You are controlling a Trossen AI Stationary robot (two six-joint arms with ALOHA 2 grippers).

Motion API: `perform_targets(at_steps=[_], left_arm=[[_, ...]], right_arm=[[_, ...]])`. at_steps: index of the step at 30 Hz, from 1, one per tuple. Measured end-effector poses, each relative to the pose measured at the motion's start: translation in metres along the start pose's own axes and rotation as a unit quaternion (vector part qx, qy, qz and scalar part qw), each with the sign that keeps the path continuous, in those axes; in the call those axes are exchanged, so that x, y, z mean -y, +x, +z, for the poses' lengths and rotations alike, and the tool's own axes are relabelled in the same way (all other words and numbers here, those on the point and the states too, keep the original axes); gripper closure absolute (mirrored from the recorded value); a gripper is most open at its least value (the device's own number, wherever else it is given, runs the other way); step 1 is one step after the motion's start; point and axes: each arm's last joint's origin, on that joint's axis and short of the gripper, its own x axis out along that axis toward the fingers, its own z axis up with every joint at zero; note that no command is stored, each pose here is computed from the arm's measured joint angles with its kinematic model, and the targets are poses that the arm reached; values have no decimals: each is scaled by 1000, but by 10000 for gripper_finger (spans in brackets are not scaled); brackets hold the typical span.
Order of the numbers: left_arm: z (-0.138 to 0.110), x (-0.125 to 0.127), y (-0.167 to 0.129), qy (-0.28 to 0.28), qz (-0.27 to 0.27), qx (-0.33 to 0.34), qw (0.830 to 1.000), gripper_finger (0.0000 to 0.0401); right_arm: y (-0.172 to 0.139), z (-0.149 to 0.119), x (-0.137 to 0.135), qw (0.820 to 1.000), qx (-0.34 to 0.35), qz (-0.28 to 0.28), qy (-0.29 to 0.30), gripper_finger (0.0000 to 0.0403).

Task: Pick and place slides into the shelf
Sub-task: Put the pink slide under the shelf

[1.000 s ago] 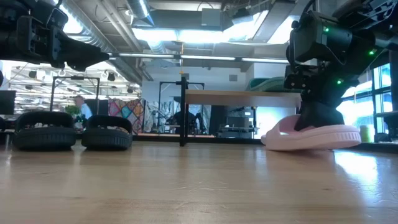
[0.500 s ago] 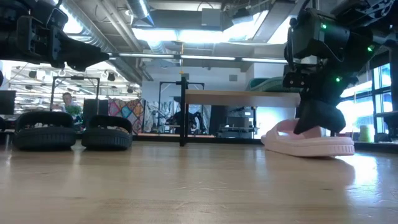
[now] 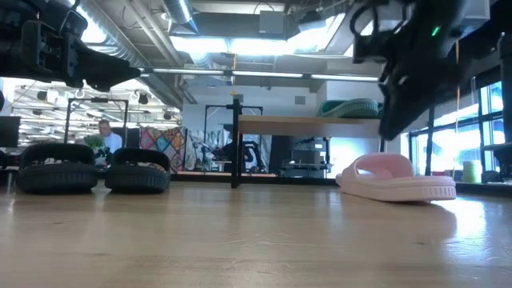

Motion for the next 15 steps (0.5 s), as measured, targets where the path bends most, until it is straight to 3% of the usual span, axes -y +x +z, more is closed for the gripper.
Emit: perform_targets(at_steps=[3, 5, 15], left_arm=[[0, 0, 0, 0, 0, 0, 1000, 197], [0, 0, 0, 0, 0, 0, 1000, 197], [0, 0, 0, 0, 0, 0, 1000, 197]], right_arm=[[-12, -3, -19, 993, -29, 113, -18, 188], [-17, -10, -30, 987, -48, 151, -23, 188], [-12, -23, -66, 984, -58, 165, -17, 188]])
